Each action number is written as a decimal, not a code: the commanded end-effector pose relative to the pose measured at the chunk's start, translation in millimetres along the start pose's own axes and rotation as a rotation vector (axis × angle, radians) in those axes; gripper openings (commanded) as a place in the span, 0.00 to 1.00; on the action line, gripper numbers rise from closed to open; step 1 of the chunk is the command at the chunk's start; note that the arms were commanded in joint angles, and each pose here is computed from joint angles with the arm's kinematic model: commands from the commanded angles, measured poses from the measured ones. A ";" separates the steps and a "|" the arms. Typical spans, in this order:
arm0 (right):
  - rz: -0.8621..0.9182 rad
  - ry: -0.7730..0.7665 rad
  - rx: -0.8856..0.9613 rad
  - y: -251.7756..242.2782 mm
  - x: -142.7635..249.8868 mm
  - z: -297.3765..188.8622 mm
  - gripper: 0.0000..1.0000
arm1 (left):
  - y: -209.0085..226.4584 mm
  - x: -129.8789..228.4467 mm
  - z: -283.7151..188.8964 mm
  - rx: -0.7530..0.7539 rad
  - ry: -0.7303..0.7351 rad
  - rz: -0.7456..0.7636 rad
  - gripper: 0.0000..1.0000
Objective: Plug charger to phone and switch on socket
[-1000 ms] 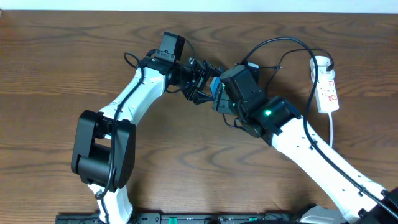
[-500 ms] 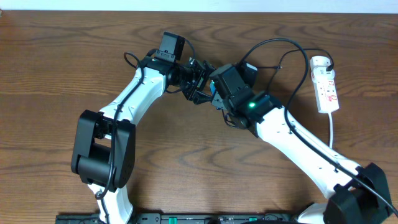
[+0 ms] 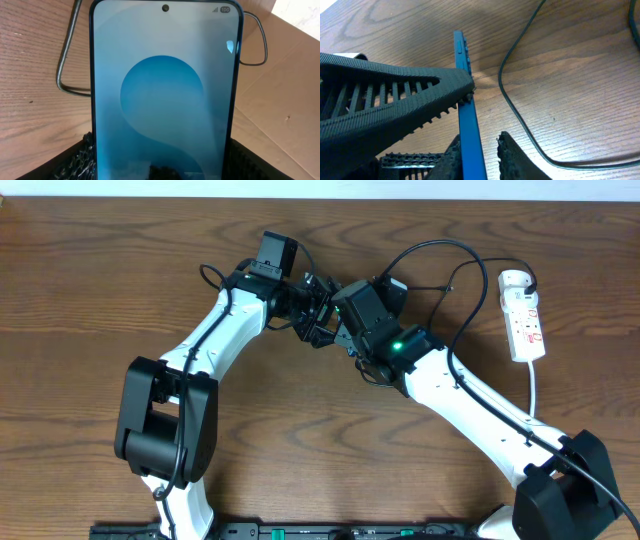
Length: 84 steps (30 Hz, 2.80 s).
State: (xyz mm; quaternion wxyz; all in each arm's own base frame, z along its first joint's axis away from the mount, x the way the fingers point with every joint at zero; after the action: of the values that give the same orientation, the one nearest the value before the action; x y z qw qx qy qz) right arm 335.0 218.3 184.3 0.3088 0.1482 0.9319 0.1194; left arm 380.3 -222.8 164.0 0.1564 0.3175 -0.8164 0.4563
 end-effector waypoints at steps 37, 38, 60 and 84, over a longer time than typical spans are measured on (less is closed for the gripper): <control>0.102 -0.147 -0.083 -95.6 -48.6 -173.1 0.01 | -28.2 100.6 -232.4 0.266 -0.438 0.751 0.98; 0.111 -0.161 -0.087 -99.9 -48.0 -175.3 0.01 | -18.1 109.6 -238.5 0.227 -0.475 0.750 0.98; 0.384 -0.083 -1.063 -69.0 11.5 -54.0 0.01 | 187.0 94.3 -190.0 -0.149 -0.720 -0.118 0.98; 0.561 0.108 -1.086 -54.1 29.2 -51.9 0.01 | 55.6 82.6 -92.5 0.522 -0.356 0.424 0.98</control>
State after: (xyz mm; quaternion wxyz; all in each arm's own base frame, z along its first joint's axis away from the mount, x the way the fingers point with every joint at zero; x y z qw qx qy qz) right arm 272.5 161.1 182.1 0.2630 0.1986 0.6908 0.6436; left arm 270.4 -152.9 219.0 -0.1388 0.2271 -0.7406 0.6170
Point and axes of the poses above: each gripper's point midway between its finger pads, its own z axis out along the fingers, its own y axis along the line the jaws close on, x = y × z, the point moved 6 cm from there along -z, back along the fingers, and after that the axes turned 5 degrees about -z, right-handed, at the moved point
